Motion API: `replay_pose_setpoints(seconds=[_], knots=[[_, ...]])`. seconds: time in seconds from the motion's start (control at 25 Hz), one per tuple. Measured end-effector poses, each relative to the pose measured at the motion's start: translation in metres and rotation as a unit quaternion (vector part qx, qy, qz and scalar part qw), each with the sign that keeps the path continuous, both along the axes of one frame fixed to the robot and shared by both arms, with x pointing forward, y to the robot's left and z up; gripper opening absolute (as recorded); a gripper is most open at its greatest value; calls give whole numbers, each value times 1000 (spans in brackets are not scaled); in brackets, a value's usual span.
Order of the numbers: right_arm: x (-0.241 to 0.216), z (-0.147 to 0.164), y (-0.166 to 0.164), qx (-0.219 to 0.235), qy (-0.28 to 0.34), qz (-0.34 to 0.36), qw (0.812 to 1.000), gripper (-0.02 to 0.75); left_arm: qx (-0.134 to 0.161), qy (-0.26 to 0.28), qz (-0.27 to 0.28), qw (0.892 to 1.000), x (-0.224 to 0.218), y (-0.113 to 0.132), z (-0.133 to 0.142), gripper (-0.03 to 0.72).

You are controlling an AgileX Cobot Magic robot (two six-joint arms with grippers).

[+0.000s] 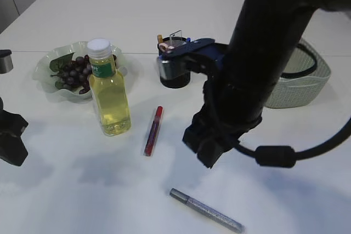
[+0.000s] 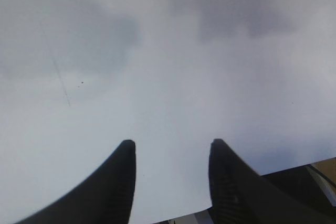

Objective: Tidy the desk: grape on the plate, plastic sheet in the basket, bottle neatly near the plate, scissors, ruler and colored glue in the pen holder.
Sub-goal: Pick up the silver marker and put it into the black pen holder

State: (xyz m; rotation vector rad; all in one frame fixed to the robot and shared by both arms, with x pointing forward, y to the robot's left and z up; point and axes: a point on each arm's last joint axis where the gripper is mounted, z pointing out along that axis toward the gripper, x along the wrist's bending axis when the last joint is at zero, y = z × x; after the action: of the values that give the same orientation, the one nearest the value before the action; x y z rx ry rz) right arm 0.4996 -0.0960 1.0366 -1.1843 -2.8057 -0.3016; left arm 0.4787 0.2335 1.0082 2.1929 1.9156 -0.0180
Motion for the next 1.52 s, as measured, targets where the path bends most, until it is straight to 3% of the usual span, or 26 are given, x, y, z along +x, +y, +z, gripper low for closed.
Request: replay_pose_setpoints(seconds=[0.4, 0.84, 1.52], knots=[[-15, -42, 42, -38, 1, 71, 997, 326, -9, 0, 4, 1000, 0, -1, 0, 309], [-2, -98, 51, -86, 19, 110, 990, 326, -20, -8, 11, 1000, 2, -3, 1, 309], [9, -128, 56, -96, -2, 124, 988, 326, -21, -9, 12, 1000, 2, -3, 1, 309]])
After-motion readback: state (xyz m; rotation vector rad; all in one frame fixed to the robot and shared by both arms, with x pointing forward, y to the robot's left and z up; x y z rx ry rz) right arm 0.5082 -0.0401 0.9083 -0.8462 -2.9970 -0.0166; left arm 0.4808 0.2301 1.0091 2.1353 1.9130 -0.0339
